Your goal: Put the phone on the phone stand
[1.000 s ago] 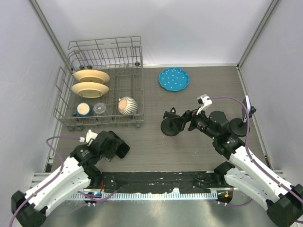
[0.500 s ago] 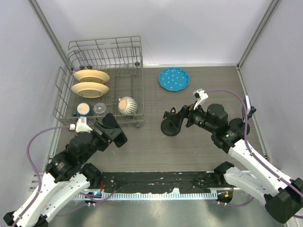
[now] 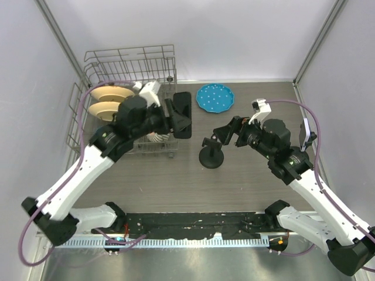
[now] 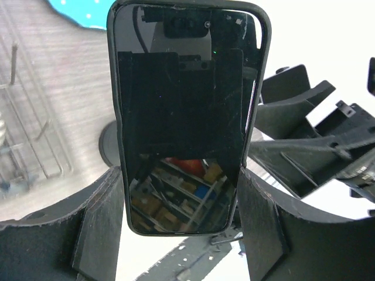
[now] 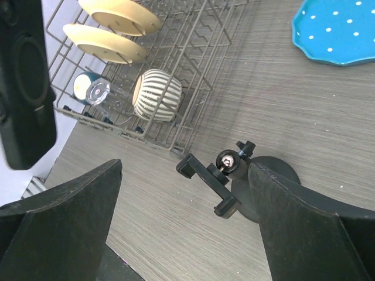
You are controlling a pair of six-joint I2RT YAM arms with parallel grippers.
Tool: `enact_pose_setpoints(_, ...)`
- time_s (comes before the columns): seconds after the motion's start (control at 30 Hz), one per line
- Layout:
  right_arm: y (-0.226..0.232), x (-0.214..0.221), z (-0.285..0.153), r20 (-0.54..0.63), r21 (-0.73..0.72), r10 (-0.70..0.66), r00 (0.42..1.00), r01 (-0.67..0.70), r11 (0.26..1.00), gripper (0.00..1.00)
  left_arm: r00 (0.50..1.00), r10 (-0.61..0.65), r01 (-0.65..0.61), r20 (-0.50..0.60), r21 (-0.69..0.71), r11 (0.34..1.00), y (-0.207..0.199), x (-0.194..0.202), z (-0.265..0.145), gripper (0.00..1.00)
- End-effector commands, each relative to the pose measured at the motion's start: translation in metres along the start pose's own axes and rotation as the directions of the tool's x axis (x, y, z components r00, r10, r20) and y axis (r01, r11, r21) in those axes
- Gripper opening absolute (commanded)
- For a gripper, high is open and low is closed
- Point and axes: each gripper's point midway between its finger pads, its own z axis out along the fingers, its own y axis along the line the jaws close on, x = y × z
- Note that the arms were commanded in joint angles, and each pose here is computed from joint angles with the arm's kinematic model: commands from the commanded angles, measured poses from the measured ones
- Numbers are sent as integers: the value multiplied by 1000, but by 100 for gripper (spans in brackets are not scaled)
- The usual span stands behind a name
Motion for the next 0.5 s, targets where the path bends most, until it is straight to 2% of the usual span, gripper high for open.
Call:
enact_pose_setpoints(0.0, 5, -30, -6, 78, 49, 107, 991, -111, 993, 97, 971, 225, -234, 74, 140, 962, -46, -42, 11, 0)
enact_pose_setpoints(0.13, 14, -54, -2, 127, 35, 129, 983, -134, 990, 98, 930, 347, -360, 123, 106, 927, -40, -51, 12, 0)
enact_pose_setpoints(0.23, 40, -63, 7, 108, -83, 114, 988, -106, 991, 94, 896, 409, -423, 173, 54, 905, -22, -47, 11, 0)
enact_pose_setpoints(0.27, 50, -72, 10, 132, -136, 108, 985, -90, 987, 90, 887, 421, -432, 188, 21, 902, -15, -48, 11, 0)
enact_pose_setpoints(0.3, 65, -71, 11, 105, -211, 102, 989, -78, 974, 87, 876, 430, -447, 219, 31, 894, -19, -48, 9, 0)
enact_pose_setpoints(0.37, 75, -68, 25, 77, -258, 97, 992, -74, 963, 80, 857, 458, -479, 238, 36, 877, -14, -38, 3, 0)
enact_pose_setpoints(0.47, 99, -65, 34, 77, -296, 18, 997, 6, 955, 77, 839, 468, -499, 279, 48, 865, -13, -33, -4, 0)
